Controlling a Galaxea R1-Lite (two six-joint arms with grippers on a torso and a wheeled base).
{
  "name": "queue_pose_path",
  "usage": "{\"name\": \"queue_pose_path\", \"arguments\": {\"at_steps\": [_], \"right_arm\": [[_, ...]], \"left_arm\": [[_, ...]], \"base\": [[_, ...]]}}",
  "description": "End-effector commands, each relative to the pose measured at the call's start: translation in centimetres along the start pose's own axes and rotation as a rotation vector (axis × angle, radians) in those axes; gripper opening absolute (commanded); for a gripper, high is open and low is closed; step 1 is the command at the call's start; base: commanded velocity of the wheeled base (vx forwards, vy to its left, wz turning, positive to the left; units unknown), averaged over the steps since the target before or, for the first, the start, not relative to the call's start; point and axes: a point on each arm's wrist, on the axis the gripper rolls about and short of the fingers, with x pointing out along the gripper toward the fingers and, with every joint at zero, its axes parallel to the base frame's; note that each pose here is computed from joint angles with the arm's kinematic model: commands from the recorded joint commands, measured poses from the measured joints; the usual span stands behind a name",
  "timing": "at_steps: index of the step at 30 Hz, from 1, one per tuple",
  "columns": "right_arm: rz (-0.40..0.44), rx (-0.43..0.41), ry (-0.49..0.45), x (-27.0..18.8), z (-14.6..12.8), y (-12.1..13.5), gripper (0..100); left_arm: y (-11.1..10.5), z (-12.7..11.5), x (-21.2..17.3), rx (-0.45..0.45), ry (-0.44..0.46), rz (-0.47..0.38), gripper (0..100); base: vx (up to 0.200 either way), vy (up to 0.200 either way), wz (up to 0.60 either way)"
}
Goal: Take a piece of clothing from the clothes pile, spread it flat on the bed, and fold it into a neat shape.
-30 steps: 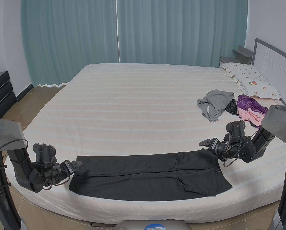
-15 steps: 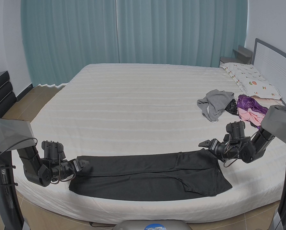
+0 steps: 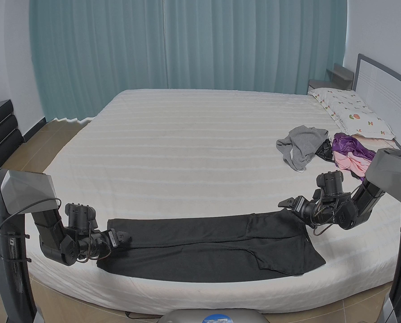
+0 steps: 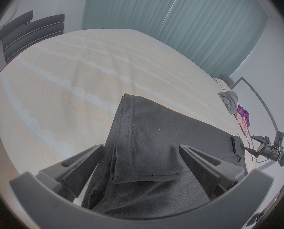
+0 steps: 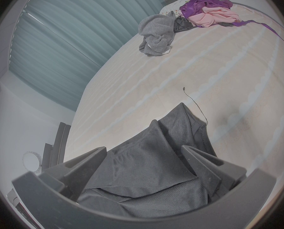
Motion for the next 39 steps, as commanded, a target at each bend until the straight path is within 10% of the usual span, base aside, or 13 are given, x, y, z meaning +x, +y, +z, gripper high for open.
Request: {"name": "queue_pose_path", "arguments": {"at_steps": [1, 39], "right_arm": [[-0.001, -0.001, 0.002, 0.0, -0.1, 0.0, 100], [0.012, 0.010, -0.025, -0.2, 0.7, 0.3, 100]], "left_arm": [[0.0, -0.3, 0.2, 0.002, 0.011, 0.002, 0], [-1.2, 1.9, 0.4, -0.110, -0.083, -0.035, 0]], "base": [[0.000, 0.000, 0.00], [-0.032, 0.000, 0.00]]}}
